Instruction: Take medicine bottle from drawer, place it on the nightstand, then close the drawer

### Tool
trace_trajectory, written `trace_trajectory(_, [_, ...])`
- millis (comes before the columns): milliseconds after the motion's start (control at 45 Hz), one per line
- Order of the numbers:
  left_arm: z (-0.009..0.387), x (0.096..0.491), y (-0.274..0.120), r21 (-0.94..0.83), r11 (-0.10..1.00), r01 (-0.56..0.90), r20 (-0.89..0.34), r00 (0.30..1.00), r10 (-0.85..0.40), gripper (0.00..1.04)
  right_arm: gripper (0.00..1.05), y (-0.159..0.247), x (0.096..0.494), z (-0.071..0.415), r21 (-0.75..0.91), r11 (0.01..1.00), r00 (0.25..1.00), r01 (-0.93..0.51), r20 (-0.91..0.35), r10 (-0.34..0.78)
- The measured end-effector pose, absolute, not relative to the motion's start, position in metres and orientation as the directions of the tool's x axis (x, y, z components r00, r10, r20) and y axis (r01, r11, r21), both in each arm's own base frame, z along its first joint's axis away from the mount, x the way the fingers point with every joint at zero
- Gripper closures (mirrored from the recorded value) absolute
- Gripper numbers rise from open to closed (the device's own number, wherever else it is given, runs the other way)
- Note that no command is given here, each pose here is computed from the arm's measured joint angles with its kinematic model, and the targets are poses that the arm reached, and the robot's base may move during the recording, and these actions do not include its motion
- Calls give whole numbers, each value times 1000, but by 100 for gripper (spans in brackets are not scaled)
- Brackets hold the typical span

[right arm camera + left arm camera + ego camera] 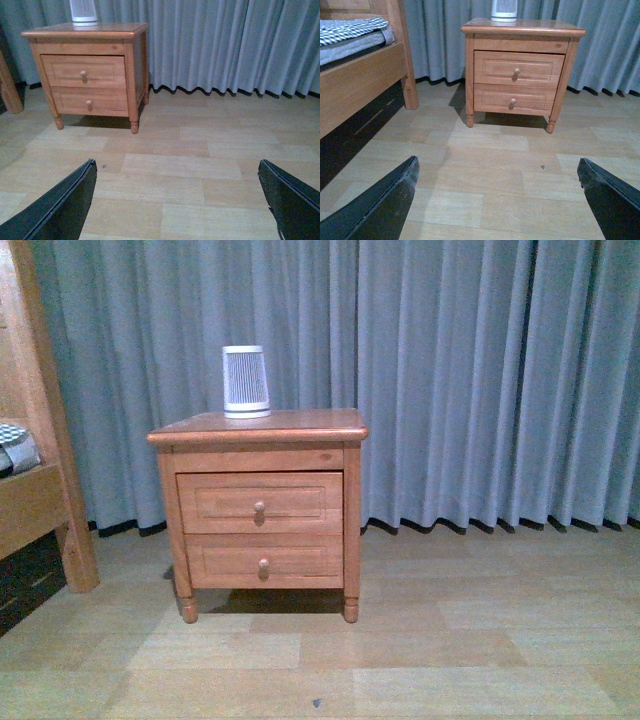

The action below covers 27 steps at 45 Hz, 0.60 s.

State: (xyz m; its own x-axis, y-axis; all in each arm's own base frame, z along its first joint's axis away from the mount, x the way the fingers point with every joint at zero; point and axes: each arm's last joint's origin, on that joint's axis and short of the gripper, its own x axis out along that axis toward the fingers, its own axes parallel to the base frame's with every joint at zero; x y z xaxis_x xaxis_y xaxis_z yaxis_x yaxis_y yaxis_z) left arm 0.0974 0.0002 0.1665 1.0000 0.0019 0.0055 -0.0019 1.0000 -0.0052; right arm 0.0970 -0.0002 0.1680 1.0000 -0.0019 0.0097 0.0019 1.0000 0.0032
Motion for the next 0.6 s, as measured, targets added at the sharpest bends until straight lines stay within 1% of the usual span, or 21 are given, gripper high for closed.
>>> trace_trajectory(599, [167, 97, 0, -5, 1000, -2, 6, 1000, 2, 7, 7, 0, 97, 168, 3, 1000, 1000, 2, 10, -2])
